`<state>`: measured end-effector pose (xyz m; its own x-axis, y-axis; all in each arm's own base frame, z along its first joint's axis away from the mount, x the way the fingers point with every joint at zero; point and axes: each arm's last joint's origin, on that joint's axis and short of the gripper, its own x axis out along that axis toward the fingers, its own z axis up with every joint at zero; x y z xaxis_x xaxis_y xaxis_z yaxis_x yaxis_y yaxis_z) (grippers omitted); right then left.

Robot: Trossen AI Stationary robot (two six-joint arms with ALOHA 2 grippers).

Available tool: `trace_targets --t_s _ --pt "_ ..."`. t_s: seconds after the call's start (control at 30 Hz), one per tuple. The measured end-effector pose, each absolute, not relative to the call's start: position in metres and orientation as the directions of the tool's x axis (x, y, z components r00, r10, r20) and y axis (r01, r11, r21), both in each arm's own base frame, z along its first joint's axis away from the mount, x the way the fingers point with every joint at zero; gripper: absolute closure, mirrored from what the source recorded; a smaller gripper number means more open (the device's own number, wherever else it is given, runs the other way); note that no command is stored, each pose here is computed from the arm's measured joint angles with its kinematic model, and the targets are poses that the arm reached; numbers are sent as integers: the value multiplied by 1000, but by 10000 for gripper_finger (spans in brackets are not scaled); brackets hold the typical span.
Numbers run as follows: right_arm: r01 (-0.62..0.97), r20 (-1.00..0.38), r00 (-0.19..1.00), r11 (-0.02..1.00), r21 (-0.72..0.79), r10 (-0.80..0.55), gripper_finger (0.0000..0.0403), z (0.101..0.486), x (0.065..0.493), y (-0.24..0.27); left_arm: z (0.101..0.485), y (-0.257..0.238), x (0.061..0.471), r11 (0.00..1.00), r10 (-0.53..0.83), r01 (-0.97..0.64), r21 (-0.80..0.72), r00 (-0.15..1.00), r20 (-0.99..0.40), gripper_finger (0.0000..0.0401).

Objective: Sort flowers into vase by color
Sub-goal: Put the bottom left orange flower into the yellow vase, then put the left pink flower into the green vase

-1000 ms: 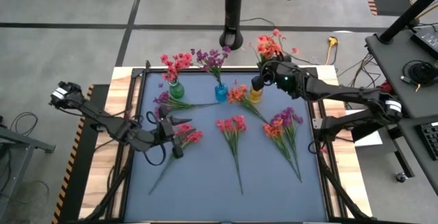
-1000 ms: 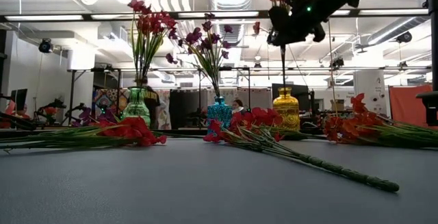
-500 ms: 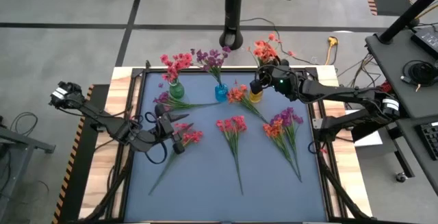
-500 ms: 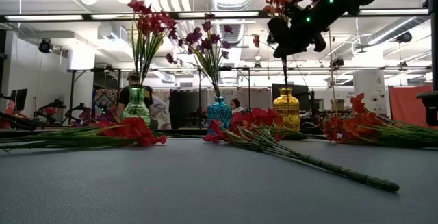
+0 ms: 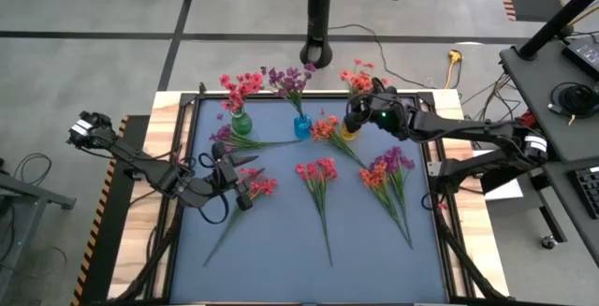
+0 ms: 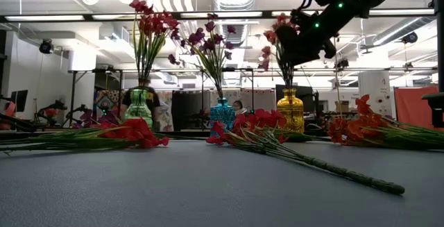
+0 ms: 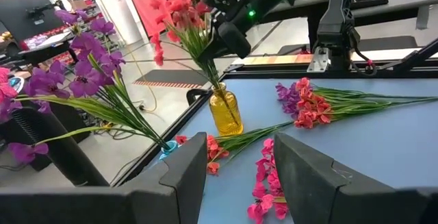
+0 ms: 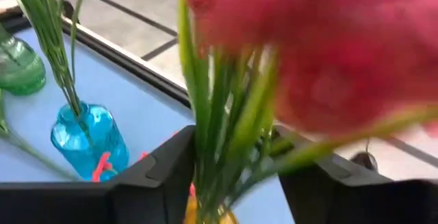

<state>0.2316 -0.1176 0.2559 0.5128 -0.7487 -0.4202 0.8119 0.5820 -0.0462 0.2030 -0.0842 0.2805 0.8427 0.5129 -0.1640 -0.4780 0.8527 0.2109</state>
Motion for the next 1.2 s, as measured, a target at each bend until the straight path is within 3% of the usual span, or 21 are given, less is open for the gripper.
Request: trace_targets --t_s 0.37,0.53,0.8,0.97,1.2 --pt "798 -509 511 602 -20 -693 143 264 208 -100 275 -81 202 854 521 -507 118 829 -203 248" --pt "793 -532 514 609 -4 -673 127 269 199 -89 259 -76 202 911 374 -412 -24 847 -377 248" --pt "763 -541 547 647 7 -639 120 270 199 -76 235 -77 198 867 255 -453 -206 760 -597 248" --pt "744 -541 565 668 6 -623 124 270 201 -70 216 -85 197 798 70 -497 -340 637 -767 248" --pt "724 -535 587 690 11 -608 118 271 204 -65 188 -93 194 722 -79 -617 -313 376 -923 248"
